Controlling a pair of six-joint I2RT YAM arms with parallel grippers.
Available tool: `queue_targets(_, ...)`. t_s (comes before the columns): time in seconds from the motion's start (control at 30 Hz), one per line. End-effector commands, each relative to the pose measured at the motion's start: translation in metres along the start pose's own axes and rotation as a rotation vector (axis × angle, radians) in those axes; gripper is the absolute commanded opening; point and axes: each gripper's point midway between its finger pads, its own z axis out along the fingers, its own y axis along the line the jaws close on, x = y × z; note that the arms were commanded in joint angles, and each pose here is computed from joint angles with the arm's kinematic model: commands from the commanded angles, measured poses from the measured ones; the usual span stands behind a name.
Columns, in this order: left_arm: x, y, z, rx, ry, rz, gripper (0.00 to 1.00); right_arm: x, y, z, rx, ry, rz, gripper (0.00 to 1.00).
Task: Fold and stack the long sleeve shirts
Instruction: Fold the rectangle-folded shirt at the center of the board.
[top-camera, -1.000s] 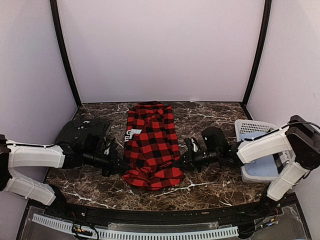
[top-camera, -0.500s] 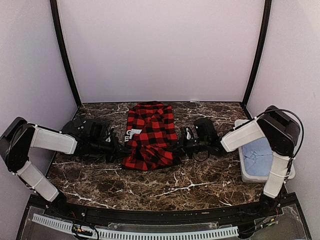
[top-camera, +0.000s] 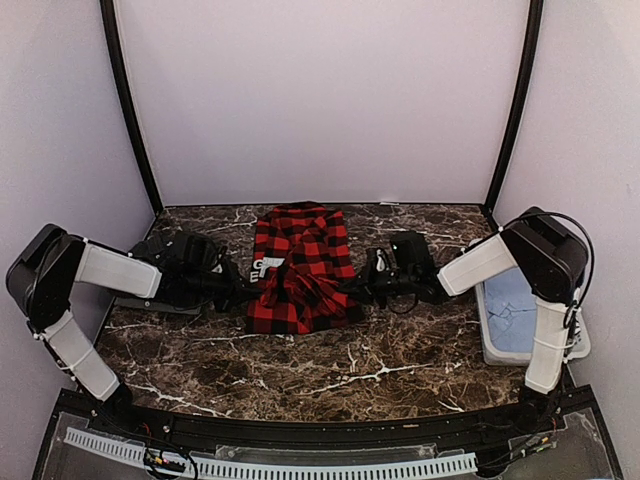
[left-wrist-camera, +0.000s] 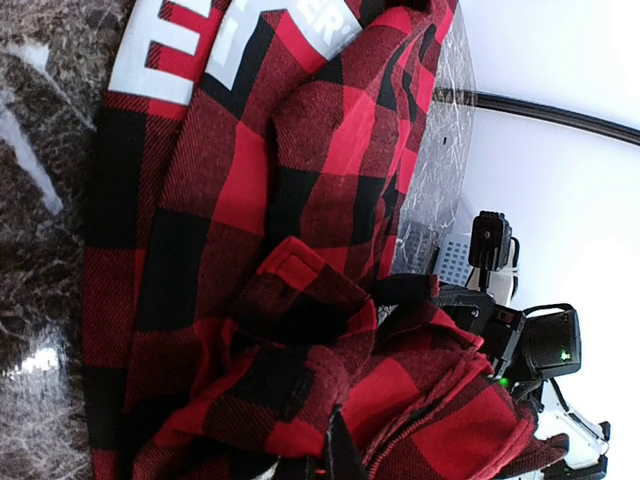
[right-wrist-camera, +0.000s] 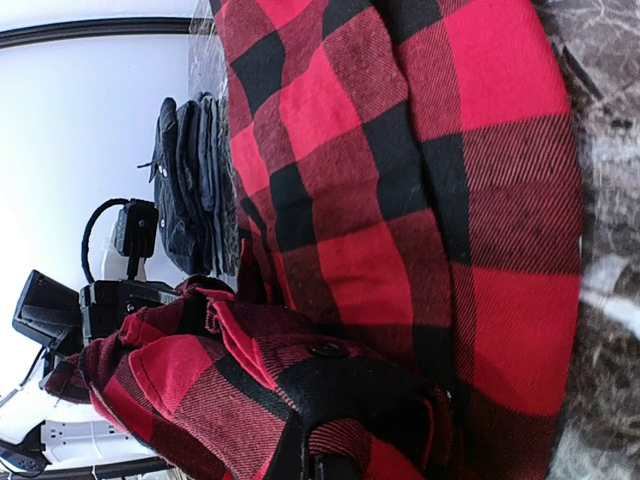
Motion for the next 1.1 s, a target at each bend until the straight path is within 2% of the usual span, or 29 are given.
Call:
queue_targets(0.0, -0.016, -0.007, 0.000, 0.013, -0.050, 0.033, 0.00, -0.017, 0.006, 0.006, -0.040, -0.023, -0.033, 0.00)
queue_targets(0.5, -0.027, 0.000, 0.008, -0.003, -0.063, 0.035, 0.00, -0.031, 0.006, 0.002, -0.047, -0.044, -0.032, 0.00)
queue_targets(0.53, -0.028, 0.001, 0.008, -0.008, -0.068, 0.034, 0.01, -0.031, 0.008, 0.001, -0.049, -0.044, -0.034, 0.01)
queue_targets(0.57, -0.029, 0.000, 0.008, -0.008, -0.072, 0.039, 0.03, -0.032, 0.011, 0.000, -0.054, -0.047, -0.040, 0.07)
queue_targets(0.63, -0.031, -0.002, 0.006, -0.013, -0.086, 0.048, 0.17, -0.033, 0.018, -0.005, -0.063, -0.057, -0.058, 0.20)
queue_targets(0.67, -0.033, -0.001, 0.004, -0.022, -0.099, 0.050, 0.30, -0.033, 0.021, -0.007, -0.065, -0.061, -0.067, 0.26)
queue_targets(0.7, -0.035, -0.005, 0.001, -0.021, -0.111, 0.068, 0.37, -0.034, 0.025, -0.010, -0.066, -0.065, -0.079, 0.32)
queue_targets(0.73, -0.038, -0.004, -0.002, -0.038, -0.128, 0.081, 0.48, -0.034, 0.028, -0.012, -0.066, -0.067, -0.091, 0.37)
queue_targets(0.8, -0.042, -0.009, -0.010, -0.040, -0.157, 0.113, 0.59, -0.034, 0.033, -0.017, -0.059, -0.072, -0.117, 0.43)
queue_targets(0.93, -0.046, -0.025, -0.024, -0.031, -0.195, 0.188, 0.66, -0.036, 0.039, -0.027, -0.029, -0.094, -0.175, 0.50)
queue_targets(1.07, -0.046, -0.034, -0.033, -0.042, -0.204, 0.265, 0.66, -0.034, 0.037, -0.034, 0.022, -0.104, -0.251, 0.52)
